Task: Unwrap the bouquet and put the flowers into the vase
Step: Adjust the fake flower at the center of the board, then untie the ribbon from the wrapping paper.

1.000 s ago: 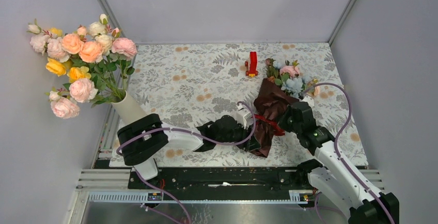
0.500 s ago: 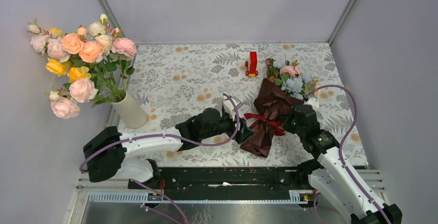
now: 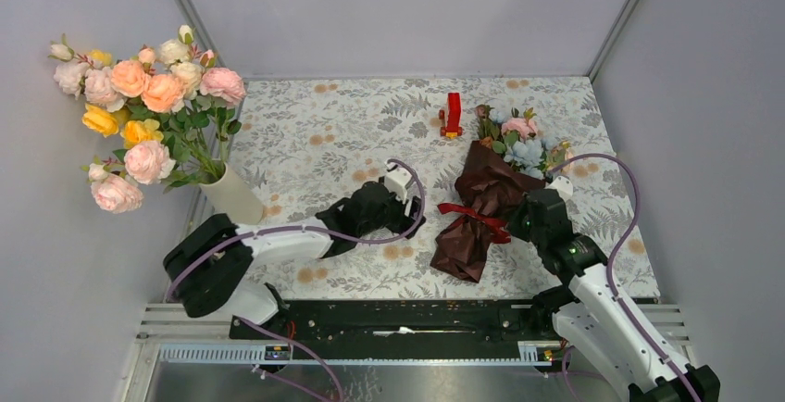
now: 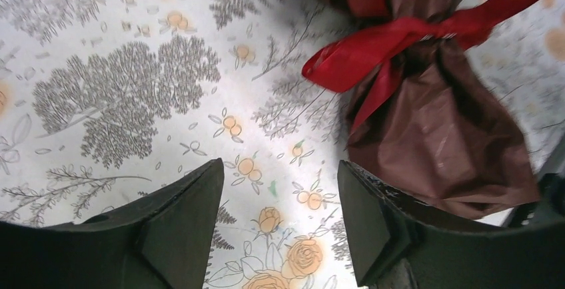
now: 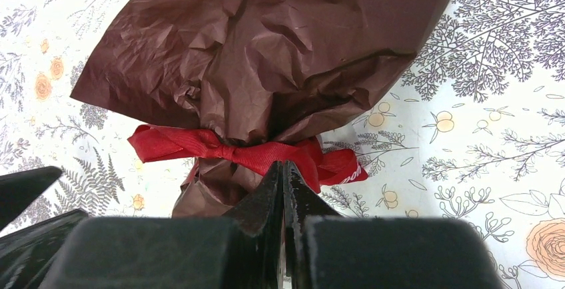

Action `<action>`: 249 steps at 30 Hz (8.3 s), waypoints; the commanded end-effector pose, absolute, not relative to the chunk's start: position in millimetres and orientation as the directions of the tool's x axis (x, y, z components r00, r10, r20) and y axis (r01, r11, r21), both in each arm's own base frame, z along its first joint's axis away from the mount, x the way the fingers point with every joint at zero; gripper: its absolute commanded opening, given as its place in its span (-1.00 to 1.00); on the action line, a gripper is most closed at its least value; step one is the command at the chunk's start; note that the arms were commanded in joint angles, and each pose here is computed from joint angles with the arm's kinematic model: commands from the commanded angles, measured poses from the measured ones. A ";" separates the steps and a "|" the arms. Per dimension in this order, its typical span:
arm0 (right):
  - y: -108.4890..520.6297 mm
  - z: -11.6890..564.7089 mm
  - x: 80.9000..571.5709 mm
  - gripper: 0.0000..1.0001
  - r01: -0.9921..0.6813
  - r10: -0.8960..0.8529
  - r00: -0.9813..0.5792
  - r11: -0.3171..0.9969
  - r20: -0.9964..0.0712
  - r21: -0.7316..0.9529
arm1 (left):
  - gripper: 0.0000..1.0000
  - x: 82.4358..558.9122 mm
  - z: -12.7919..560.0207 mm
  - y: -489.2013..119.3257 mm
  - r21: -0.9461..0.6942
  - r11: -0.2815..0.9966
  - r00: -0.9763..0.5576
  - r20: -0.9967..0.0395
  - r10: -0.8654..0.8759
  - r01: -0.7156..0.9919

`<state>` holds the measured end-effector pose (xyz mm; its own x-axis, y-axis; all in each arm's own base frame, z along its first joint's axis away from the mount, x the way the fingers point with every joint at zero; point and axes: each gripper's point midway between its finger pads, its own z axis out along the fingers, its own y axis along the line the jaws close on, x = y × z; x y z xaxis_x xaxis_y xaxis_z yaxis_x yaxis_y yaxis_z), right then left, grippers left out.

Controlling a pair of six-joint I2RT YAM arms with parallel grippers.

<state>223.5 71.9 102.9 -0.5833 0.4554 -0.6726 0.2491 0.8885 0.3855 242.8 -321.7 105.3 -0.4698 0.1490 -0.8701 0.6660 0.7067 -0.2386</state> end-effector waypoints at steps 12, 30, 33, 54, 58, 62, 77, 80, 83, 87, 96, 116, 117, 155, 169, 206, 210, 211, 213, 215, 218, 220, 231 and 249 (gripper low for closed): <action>51.1 108.7 244.4 -1.00 0.338 0.419 -0.553 0.903 -0.720 0.266 | 0.24 230.1 93.7 -394.0 -0.349 0.592 -0.495 -0.863 0.099 0.727; 59.2 125.9 249.8 -1.00 0.313 0.462 -0.509 0.886 -0.727 0.344 | 0.09 136.6 102.1 -460.0 -0.589 0.296 -0.629 -0.775 0.058 0.753; 60.6 125.9 248.2 -1.00 0.305 0.464 -0.511 0.885 -0.724 0.352 | 0.09 139.7 109.2 -454.3 -0.595 0.316 -0.633 -0.774 0.024 0.739; 58.0 114.8 239.8 -1.00 0.310 0.447 -0.542 0.893 -0.712 0.325 | 0.32 233.2 171.5 -412.1 -0.787 0.374 -0.797 -0.578 -0.173 0.490; 59.2 113.5 240.0 -1.00 0.308 0.444 -0.550 0.895 -0.707 0.322 | 0.23 237.9 160.7 -420.3 -0.812 0.354 -0.818 -0.546 -0.181 0.464; 59.6 112.2 239.7 -1.00 0.310 0.447 -0.553 0.894 -0.704 0.324 | 0.15 237.4 143.3 -430.3 -0.848 0.336 -0.862 -0.481 -0.161 0.410; 60.9 112.0 239.3 -1.00 0.301 0.450 -0.548 0.892 -0.705 0.336 | 0.08 239.5 113.7 -456.5 -0.883 0.307 -0.906 -0.406 -0.122 0.355; 61.2 112.4 239.6 -1.00 0.300 0.450 -0.548 0.893 -0.706 0.336 | 0.07 237.8 108.5 -459.9 -0.891 0.298 -0.913 -0.389 -0.118 0.342; 61.3 111.8 239.6 -1.00 0.301 0.450 -0.550 0.893 -0.704 0.335 | 0.03 237.2 108.2 -464.4 -0.902 0.274 -0.919 -0.376 -0.121 0.333; 61.8 112.0 240.2 -1.00 0.301 0.449 -0.552 0.893 -0.702 0.335 | -0.04 237.0 113.4 -472.0 -0.910 0.238 -0.919 -0.375 -0.121 0.340; 62.4 111.3 239.6 -1.00 0.298 0.448 -0.555 0.894 -0.700 0.336 | -0.22 238.8 140.2 -483.4 -0.896 0.120 -0.886 -0.441 -0.141 0.427; 63.9 111.5 237.1 -1.00 0.291 0.458 -0.551 0.889 -0.698 0.353 | -0.64 227.6 129.6 -479.3 -0.751 0.302 -0.776 -0.628 -0.054 0.587; 64.0 111.9 237.1 -1.00 0.290 0.459 -0.550 0.888 -0.698 0.355 | -0.66 228.5 129.6 -478.7 -0.742 0.313 -0.769 -0.637 -0.054 0.593; 55.3 108.9 236.7 -1.00 0.292 0.414 -0.553 0.909 -0.723 0.297 | -1.00 247.7 159.1 -465.6 -0.539 0.445 -0.585 -0.810 -0.041 0.715; 48.6 110.4 234.6 -1.00 0.302 0.400 -0.543 0.913 -0.739 0.273 | -1.00 253.2 171.1 -455.0 -0.399 0.477 -0.472 -0.881 0.038 0.783; 48.7 102.8 230.5 -1.00 0.308 0.409 -0.549 0.910 -0.729 0.279 | -0.18 161.4 134.4 -455.3 -0.544 0.382 -0.631 -0.761 0.150 0.747; 48.2 103.5 230.4 -1.00 0.307 0.408 -0.546 0.910 -0.731 0.279 | 0.26 175.2 161.9 -437.2 -0.501 0.432 -0.595 -0.796 0.109 0.749; 47.9 103.2 230.4 -1.00 0.309 0.409 -0.546 0.910 -0.731 0.278 | 0.33 178.0 169.9 -432.4 -0.500 0.435 -0.592 -0.800 0.098 0.749; 47.5 103.5 230.5 -1.00 0.310 0.409 -0.544 0.910 -0.733 0.277 | 0.47 184.6 186.2 -421.8 -0.506 0.435 -0.588 -0.806 0.068 0.745; 47.1 103.2 230.5 -1.00 0.311 0.407 -0.544 0.910 -0.733 0.275 | 0.65 193.0 198.0 -411.1 -0.511 0.443 -0.586 -0.809 0.040 0.736; 46.6 103.3 230.9 -1.00 0.312 0.405 -0.545 0.911 -0.734 0.270 | 0.74 208.6 203.5 -397.9 -0.522 0.467 -0.595 -0.804 0.010 0.714; 46.4 103.0 231.3 -1.00 0.313 0.401 -0.548 0.912 -0.734 0.265 | 0.75 219.2 197.2 -393.3 -0.535 0.484 -0.612 -0.791 0.001 0.693; 48.5 101.1 235.0 -1.00 0.308 0.395 -0.556 0.915 -0.732 0.260 | 0.38 250.0 147.0 -401.8 -0.685 0.467 -0.757 -0.652 -0.049 0.560; 48.6 100.4 232.9 -1.00 0.306 0.401 -0.550 0.913 -0.732 0.271 | -0.23 181.9 120.3 -437.2 -0.768 0.361 -0.829 -0.559 0.028 0.530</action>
